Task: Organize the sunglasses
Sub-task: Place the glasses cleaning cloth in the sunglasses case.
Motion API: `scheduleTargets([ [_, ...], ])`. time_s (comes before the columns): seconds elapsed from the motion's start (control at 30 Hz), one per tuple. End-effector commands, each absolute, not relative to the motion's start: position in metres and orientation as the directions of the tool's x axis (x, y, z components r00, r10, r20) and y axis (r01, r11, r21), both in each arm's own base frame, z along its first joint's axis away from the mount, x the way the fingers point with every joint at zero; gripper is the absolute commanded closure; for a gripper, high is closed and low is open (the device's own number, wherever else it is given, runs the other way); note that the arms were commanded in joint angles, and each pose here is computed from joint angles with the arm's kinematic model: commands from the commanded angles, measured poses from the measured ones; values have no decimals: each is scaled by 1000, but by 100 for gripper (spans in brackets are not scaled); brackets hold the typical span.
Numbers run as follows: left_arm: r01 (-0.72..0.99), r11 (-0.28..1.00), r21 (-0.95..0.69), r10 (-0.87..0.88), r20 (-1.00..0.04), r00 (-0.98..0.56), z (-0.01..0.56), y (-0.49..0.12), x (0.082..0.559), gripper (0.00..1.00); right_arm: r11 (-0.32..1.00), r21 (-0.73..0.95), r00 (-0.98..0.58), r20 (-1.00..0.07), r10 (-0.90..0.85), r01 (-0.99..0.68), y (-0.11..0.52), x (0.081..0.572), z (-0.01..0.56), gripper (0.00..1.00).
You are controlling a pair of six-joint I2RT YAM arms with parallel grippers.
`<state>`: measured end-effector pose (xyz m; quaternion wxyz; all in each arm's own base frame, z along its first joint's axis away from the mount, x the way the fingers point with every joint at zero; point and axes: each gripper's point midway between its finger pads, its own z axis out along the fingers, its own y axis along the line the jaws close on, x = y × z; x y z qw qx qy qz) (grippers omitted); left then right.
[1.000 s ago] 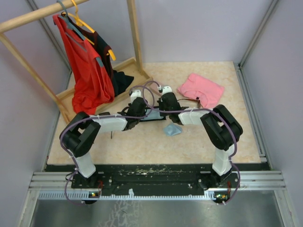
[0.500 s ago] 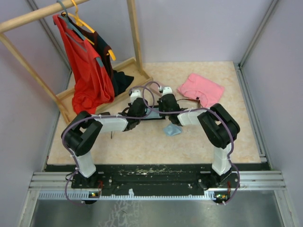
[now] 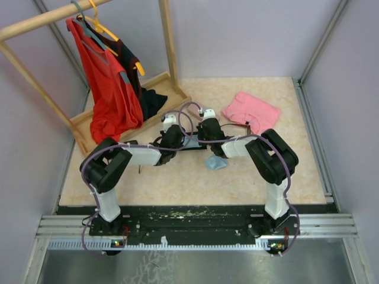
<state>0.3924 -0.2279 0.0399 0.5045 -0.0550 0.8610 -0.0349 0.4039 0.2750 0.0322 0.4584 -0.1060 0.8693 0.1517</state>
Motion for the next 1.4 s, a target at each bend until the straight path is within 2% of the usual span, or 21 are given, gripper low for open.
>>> scheduleTargets([
  [0.0, -119, 993, -19, -75, -868, -490, 26, -204, 391, 99, 958, 129, -535, -845, -30, -258, 257, 415, 31, 100],
  [0.9, -173, 985, 19, -67, -879, -473, 26, -199, 401, 99, 966, 120, -537, -843, -22, -228, 250, 418, 26, 100],
  [0.97, -173, 985, 23, -63, -878, -474, 26, -199, 401, 95, 966, 121, -538, -843, -23, -230, 251, 418, 25, 100],
  [1.33, -164, 986, 8, -71, -880, -469, 39, -198, 398, 72, 959, 137, -507, -862, -8, -249, 252, 417, 49, 74],
  [1.37, -160, 987, 3, -73, -880, -470, 41, -199, 397, 70, 958, 140, -503, -864, -6, -251, 252, 416, 53, 68],
])
